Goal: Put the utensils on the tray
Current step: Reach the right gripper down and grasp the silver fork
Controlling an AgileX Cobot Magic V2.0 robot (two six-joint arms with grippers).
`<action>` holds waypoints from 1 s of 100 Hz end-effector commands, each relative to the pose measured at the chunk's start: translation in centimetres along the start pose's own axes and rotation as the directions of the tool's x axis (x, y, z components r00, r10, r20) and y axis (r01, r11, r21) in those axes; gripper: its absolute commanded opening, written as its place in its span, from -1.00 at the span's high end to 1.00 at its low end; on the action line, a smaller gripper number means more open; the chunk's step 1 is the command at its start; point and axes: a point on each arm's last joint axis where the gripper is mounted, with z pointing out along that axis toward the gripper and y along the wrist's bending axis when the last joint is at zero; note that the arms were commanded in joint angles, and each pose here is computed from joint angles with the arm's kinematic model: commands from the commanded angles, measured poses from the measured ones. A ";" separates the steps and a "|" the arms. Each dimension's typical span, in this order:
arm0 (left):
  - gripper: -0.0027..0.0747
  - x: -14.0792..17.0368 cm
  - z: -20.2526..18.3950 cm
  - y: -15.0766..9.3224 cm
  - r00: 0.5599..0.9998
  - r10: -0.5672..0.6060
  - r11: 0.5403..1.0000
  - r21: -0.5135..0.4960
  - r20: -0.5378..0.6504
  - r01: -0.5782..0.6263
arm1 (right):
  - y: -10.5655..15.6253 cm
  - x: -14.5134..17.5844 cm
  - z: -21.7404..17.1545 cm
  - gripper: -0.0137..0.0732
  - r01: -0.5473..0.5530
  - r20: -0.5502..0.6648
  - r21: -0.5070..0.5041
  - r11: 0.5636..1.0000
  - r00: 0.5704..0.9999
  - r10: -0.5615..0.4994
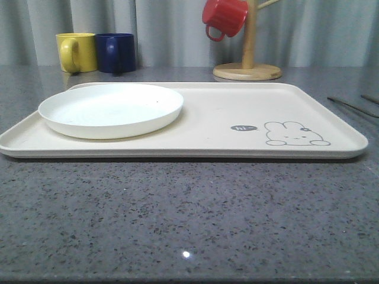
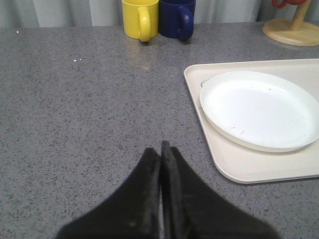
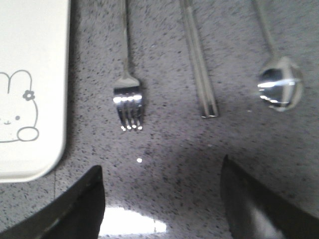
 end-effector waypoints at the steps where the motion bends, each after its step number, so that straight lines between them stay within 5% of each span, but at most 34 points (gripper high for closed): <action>1: 0.98 -1.4 -0.3 -0.2 0.996 -0.014 1.000 0.020 0.084 0.012 | 0.7 -2.6 0.4 -0.41 0.006 -0.023 -0.019 1.000 1.000 -0.007; 23: 0.98 -1.4 -0.3 -0.2 0.996 -0.014 1.000 0.020 0.084 0.012 | 2.0 -6.7 4.6 -0.40 0.019 -0.224 -0.016 1.000 0.974 -0.022; 82: 0.98 -1.4 -0.3 -0.2 0.996 -0.014 1.000 0.020 0.084 0.012 | 3.1 -11.0 12.9 -0.40 0.027 -0.358 -0.005 1.000 0.933 -0.027; 100: 0.98 -1.4 -0.3 -0.2 0.996 -0.014 1.000 0.020 0.084 0.012 | 3.0 -10.8 13.7 -0.11 0.027 -0.381 -0.001 1.000 0.924 -0.025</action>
